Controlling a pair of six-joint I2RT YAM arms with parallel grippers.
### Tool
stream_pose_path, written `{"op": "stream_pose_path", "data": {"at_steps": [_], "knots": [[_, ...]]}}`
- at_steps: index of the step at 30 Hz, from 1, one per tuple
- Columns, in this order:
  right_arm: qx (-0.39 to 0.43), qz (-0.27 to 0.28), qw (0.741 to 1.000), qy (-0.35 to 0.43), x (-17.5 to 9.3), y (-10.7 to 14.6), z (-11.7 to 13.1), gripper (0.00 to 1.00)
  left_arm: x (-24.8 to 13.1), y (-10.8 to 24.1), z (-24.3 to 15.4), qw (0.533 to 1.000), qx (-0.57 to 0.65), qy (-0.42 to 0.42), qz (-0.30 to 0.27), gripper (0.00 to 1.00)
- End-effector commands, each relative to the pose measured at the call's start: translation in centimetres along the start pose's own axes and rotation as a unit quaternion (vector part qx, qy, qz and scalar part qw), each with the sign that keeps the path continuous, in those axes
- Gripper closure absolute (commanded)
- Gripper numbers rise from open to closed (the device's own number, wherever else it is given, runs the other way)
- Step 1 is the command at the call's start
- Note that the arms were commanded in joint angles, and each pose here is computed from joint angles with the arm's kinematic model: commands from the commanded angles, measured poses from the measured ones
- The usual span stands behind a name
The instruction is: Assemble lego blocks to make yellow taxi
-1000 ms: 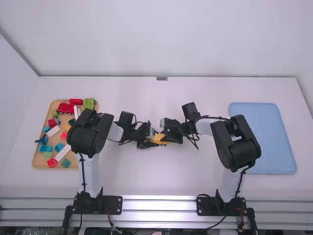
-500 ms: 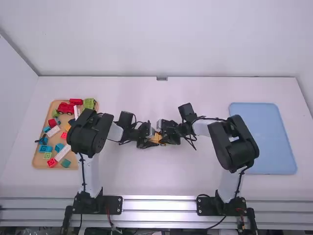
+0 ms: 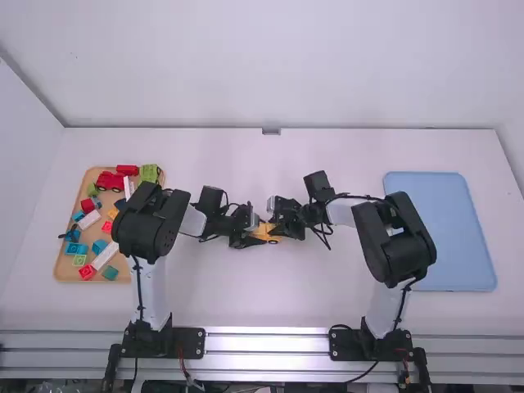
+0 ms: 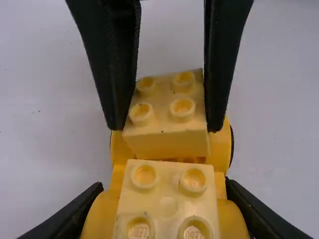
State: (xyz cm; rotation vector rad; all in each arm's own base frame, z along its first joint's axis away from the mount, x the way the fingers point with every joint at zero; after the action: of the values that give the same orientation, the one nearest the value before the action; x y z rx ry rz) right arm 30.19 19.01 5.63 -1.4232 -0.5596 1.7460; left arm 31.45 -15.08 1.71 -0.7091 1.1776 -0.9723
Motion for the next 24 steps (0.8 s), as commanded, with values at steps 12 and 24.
{"op": "stream_pose_path", "data": {"at_steps": [12,24], "knots": [[-0.033,0.018,0.999,0.007,0.76,-0.03,0.0,0.85,0.33,0.51,-0.29,1.0,-0.013,0.006,0.007,0.5],[-0.057,0.045,0.997,0.014,1.63,0.5,0.58,0.84,0.34,0.49,-0.25,1.0,-0.012,0.005,0.007,0.5]]}}
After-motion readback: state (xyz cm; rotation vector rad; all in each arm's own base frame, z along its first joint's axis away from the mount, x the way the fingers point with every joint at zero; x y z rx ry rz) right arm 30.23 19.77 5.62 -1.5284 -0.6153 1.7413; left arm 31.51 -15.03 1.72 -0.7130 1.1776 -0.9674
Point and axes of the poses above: each hand's point on the last joint's axis, 136 mm out from that joint toward the fingers, its own x axis out along the fingers, its own z axis along the line the jaws close on, y = z × x, the point moved 8 cm from there along -x, back along the fingers, and after that the axes turned 14 degrees about x, right-handed, at the moved point
